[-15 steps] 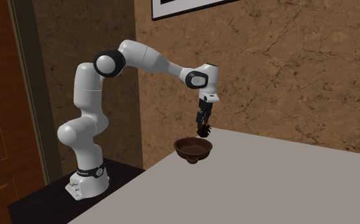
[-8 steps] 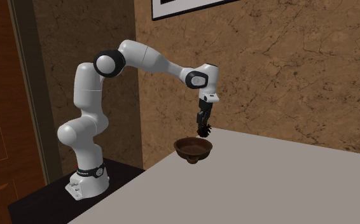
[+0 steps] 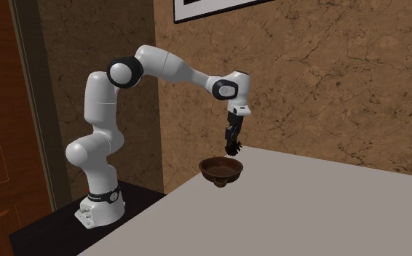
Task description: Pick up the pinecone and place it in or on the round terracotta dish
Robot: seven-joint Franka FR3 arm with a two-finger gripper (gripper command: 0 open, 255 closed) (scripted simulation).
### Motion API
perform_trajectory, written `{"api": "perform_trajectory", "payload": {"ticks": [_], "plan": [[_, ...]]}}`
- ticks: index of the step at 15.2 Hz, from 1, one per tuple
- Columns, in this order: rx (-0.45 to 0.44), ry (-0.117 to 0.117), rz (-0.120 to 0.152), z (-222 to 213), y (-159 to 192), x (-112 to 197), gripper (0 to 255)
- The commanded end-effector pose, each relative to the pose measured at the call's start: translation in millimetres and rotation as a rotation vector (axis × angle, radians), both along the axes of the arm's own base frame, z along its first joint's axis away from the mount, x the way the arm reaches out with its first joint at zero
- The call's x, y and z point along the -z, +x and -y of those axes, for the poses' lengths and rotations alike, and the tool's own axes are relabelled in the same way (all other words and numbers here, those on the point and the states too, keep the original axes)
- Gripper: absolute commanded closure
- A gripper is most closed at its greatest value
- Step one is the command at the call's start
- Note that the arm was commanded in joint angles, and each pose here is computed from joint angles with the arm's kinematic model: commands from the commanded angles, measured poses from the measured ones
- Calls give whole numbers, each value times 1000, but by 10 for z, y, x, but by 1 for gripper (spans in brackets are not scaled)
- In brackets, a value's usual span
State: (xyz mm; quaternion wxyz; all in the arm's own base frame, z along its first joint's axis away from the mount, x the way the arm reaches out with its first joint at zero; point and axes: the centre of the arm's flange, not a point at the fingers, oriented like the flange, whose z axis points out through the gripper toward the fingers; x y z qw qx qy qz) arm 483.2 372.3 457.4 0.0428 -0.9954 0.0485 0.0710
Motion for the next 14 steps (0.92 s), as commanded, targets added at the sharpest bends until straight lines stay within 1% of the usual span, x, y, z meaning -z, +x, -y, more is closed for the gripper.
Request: {"api": "perform_trajectory", "payload": {"ticks": [1, 14], "plan": [[0, 0, 0, -1, 1, -91, 255], [0, 0, 0, -1, 1, -778, 255]]}}
